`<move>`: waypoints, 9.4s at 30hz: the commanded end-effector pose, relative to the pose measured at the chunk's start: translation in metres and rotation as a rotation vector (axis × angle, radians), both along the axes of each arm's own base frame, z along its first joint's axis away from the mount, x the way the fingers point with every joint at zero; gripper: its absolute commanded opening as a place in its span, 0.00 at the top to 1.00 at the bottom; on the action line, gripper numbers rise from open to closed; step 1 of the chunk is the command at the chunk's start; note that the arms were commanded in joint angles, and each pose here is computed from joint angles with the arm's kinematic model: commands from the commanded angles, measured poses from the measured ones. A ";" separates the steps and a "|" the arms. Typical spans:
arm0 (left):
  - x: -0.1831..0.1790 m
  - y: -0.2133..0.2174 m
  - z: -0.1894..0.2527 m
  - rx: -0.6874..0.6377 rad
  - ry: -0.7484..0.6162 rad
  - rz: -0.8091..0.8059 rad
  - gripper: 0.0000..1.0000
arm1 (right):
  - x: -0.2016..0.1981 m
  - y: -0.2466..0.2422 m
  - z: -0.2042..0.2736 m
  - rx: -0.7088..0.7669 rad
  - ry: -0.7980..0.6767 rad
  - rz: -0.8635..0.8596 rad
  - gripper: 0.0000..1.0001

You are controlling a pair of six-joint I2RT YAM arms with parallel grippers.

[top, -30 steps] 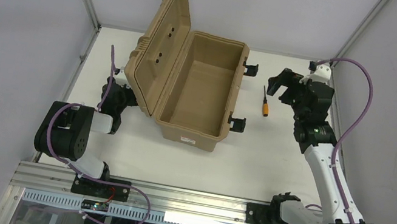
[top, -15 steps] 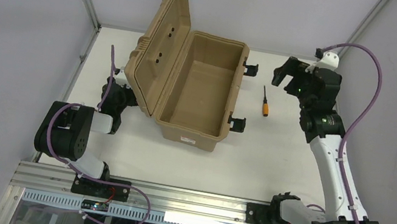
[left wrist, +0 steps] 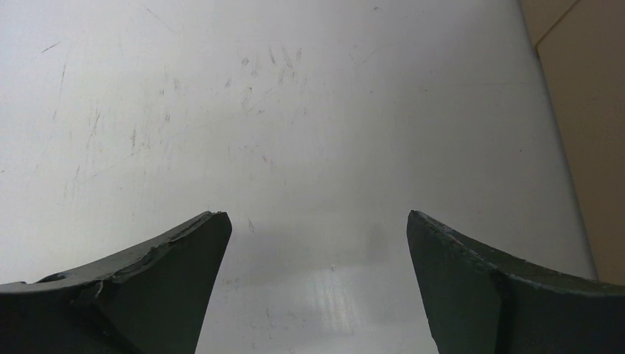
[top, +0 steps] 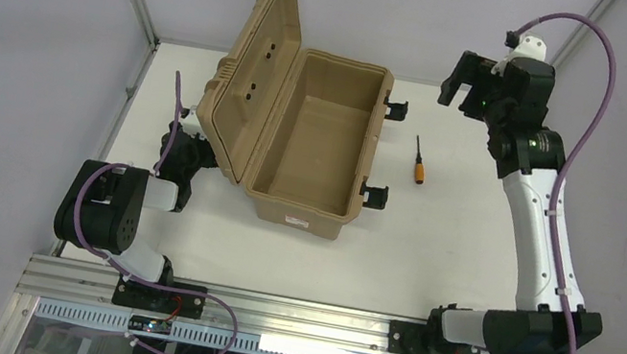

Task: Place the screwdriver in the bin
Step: Pick up the screwdriver from the center of the board, then place the screwdriver in the bin.

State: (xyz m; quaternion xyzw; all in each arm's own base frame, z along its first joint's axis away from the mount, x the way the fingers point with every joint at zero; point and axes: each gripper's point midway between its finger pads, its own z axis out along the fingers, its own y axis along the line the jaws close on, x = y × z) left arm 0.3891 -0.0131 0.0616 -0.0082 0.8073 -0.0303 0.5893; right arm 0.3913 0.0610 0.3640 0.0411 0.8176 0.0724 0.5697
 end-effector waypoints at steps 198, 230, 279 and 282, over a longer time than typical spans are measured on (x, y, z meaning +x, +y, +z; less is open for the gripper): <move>0.004 -0.002 0.019 -0.017 -0.065 -0.014 0.01 | 0.005 0.239 -0.148 0.017 0.602 0.102 1.00; 0.004 -0.002 0.018 -0.017 -0.064 -0.013 0.01 | 0.014 0.257 -0.319 -0.033 0.897 0.054 1.00; 0.004 -0.002 0.019 -0.017 -0.065 -0.013 0.01 | 0.033 0.251 -0.178 0.055 0.645 0.177 0.00; 0.004 -0.002 0.018 -0.017 -0.064 -0.013 0.01 | 0.034 0.252 -0.155 0.066 0.602 0.203 0.01</move>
